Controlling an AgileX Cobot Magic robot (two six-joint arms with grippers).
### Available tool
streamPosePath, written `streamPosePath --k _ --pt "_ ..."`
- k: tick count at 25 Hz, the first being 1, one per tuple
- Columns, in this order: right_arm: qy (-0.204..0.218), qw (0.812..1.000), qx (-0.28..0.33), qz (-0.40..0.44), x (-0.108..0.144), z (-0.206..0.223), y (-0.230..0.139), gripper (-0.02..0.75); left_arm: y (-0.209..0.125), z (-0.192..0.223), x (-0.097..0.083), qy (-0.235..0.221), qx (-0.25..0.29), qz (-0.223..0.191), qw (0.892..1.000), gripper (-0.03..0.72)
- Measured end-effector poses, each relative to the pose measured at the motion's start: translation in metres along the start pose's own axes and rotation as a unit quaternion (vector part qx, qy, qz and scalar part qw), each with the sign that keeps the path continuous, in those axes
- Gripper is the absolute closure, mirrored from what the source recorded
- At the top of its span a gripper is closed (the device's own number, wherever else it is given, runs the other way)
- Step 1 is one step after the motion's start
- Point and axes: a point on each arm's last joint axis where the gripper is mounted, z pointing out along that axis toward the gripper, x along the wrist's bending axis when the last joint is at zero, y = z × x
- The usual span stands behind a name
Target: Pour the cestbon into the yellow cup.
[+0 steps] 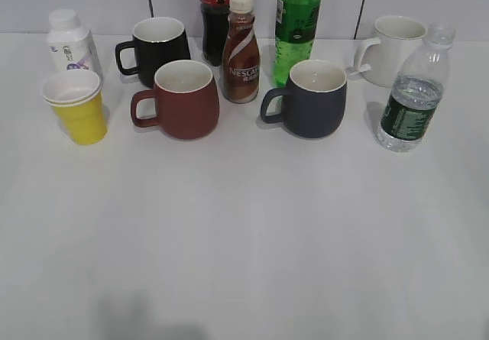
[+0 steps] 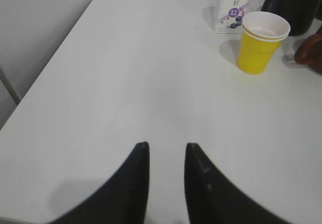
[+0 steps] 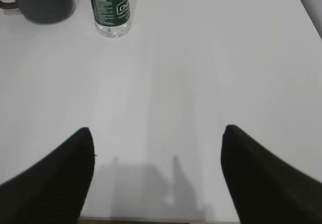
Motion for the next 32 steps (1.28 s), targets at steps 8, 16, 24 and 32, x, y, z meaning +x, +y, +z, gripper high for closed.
streamPosePath --k 8,16,24,32 --pt "0.000 1.000 -0.001 0.000 0.0000 0.0000 0.0001 0.150 0.0000 0.0000 0.0000 0.000 0.000 0.000 1.000 0.504" --pt "0.000 1.000 -0.001 0.000 0.0000 0.0000 0.0001 0.150 0.0000 0.0000 0.0000 0.000 0.000 0.000 1.000 0.504" --pt "0.000 1.000 0.000 0.000 0.0000 0.0000 0.0000 0.150 0.0000 0.0000 0.0000 0.000 0.000 0.000 1.000 0.504" --pt "0.000 1.000 -0.001 0.000 0.0000 0.0000 0.0001 0.150 0.0000 0.0000 0.0000 0.000 0.000 0.000 1.000 0.504"
